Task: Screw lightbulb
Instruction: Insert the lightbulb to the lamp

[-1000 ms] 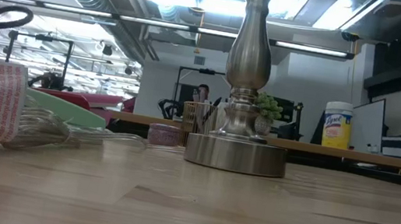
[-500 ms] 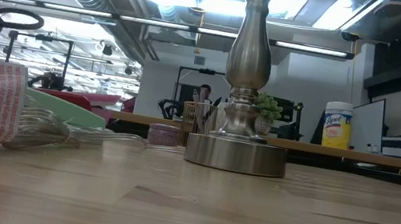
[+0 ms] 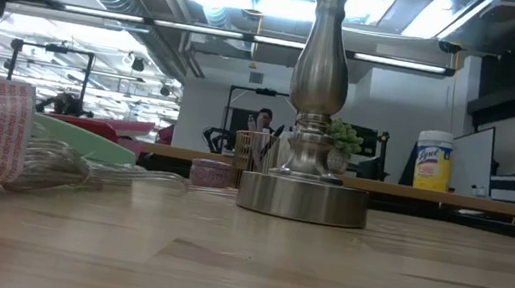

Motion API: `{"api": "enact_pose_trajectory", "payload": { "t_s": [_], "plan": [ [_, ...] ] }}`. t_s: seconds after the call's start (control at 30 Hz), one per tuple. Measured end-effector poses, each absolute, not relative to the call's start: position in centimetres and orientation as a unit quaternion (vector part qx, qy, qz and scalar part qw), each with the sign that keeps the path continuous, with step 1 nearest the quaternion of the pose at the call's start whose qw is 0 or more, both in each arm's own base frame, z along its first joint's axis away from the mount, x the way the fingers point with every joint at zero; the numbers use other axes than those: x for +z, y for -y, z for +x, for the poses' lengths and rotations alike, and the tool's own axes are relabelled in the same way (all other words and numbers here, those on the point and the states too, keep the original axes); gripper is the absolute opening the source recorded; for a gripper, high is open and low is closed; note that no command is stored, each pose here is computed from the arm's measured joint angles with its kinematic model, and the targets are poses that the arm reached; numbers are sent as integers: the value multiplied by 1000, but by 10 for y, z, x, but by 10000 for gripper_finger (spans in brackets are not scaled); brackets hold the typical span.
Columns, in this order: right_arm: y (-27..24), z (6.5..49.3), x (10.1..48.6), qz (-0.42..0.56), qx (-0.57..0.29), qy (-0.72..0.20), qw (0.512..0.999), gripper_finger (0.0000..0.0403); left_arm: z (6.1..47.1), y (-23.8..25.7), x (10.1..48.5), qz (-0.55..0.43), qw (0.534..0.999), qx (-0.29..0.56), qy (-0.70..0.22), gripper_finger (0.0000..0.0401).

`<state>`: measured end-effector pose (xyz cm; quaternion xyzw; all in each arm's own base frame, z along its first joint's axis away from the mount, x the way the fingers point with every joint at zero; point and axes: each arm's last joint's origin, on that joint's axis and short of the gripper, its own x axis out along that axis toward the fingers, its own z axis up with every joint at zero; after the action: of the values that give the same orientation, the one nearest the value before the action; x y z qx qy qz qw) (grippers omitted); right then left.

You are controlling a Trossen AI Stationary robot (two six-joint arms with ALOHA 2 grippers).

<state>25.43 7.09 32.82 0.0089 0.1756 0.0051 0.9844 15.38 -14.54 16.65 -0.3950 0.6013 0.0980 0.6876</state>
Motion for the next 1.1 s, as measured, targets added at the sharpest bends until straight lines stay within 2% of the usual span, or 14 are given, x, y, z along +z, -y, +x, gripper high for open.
{"api": "enact_pose_trajectory", "payload": {
  "t_s": [0.4,0.57,0.7,0.87,1.1],
  "plan": [
    [-71,254,328,9,5,-176,984,227,178,167,193,-482,724,-48,-492,226],
    [-71,254,328,9,5,-176,984,227,190,168,205,-490,762,-88,-414,226],
    [-71,254,328,9,5,-176,984,227,203,157,211,-461,813,-84,-345,226],
    [-71,254,328,9,5,-175,985,227,223,132,216,-406,877,-35,-255,226],
    [-71,254,328,9,3,-174,985,227,247,97,239,-339,935,0,-100,227]
  ]
}}
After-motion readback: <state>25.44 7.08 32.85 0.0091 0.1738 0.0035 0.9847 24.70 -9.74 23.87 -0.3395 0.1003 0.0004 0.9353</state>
